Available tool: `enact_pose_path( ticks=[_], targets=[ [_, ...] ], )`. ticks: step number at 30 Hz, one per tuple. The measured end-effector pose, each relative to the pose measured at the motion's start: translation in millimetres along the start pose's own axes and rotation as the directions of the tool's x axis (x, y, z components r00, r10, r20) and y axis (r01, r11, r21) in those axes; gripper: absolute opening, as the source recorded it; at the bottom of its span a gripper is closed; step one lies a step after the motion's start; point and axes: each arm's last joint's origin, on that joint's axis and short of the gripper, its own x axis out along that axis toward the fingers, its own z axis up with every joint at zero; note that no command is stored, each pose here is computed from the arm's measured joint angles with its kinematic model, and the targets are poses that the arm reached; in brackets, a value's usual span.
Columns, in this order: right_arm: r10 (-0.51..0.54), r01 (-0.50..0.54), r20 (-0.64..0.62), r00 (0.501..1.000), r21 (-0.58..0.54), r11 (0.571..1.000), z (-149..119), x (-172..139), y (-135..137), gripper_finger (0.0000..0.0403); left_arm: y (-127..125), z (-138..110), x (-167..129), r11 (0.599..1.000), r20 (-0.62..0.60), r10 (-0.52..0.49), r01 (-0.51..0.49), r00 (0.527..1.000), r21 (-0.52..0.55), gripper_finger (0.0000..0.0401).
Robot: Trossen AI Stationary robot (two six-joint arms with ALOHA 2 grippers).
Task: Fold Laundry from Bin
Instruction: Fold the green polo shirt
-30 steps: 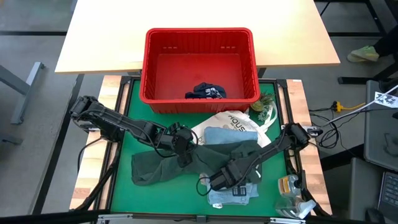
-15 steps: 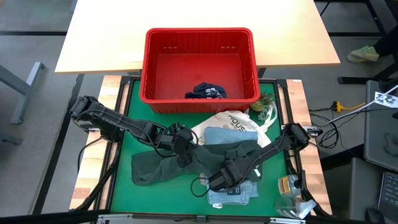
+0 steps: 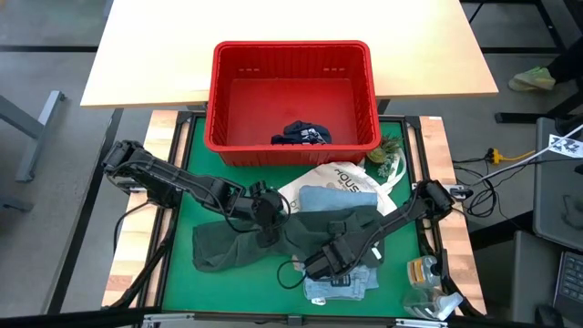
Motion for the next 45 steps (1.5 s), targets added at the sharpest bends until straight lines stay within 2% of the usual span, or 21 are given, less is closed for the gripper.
enact_pose_path(
  ticks=[3, 8, 14, 19, 24, 28, 32, 36, 39, 45],
  targets=[
    [0.026, -0.026, 0.001, 1.0, -0.007, 1.0, -2.0, -1.2, 5.2, 0.0022, -0.5, -0.2, 0.0, 0.998, -0.007, -0.013, 0.013, 1.0, 0.058, 0.0056],
    [0.048, -0.048, 0.014, 0.999, -0.051, 0.998, -10.0, -9.2, 24.4, 0.0005, -0.4, 0.0, -0.3, 0.99, -0.005, -0.014, 0.014, 1.0, 0.138, 0.0105],
    [0.087, -0.079, 0.091, 0.992, -0.088, 0.993, -19.8, -39.7, 53.0, 0.0004, 0.7, 2.5, -10.3, 0.988, 0.009, -0.052, 0.05, 0.999, 0.148, 0.0116],
    [0.087, -0.074, 0.196, 0.977, -0.072, 0.995, -28.5, -68.5, 71.6, 0.0005, -0.1, 3.7, -22.8, 0.976, -0.012, -0.163, 0.163, 0.987, 0.142, 0.0115],
    [0.11, -0.098, 0.284, 0.952, -0.056, 0.994, -39.5, -97.0, 86.7, 0.0004, -13.5, -4.2, -33.4, 0.942, -0.09, -0.323, 0.329, 0.942, 0.063, 0.0115],
    [0.158, -0.141, 0.333, 0.929, -0.076, 0.987, -51.5, -115.6, 100.8, 0.0002, -35.5, -20.9, -43.3, 0.904, -0.172, -0.413, 0.425, 0.895, 0.044, 0.0115],
    [0.212, -0.182, 0.357, 0.91, -0.117, 0.976, -69.4, -129.3, 118.3, 0.0003, -57.1, -42.7, -55.7, 0.902, -0.224, -0.417, 0.432, 0.881, 0.02, 0.0115],
    [0.236, -0.192, 0.36, 0.903, -0.152, 0.969, -88.1, -132.6, 134.9, 0.0001, -81.3, -67.6, -68.2, 0.918, -0.208, -0.382, 0.395, 0.901, 0.024, 0.0115],
    [0.218, -0.164, 0.38, 0.899, -0.17, 0.972, -97.0, -130.3, 143.0, 0.0002, -100.4, -89.9, -72.7, 0.934, -0.18, -0.335, 0.351, 0.925, 0.068, 0.0115],
    [0.188, -0.139, 0.396, 0.899, -0.15, 0.979, -97.9, -127.1, 143.8, 0.0002, -133.7, -134.2, -61.3, 0.944, -0.145, -0.247, 0.272, 0.958, 0.188, 0.0115]
  ],
)
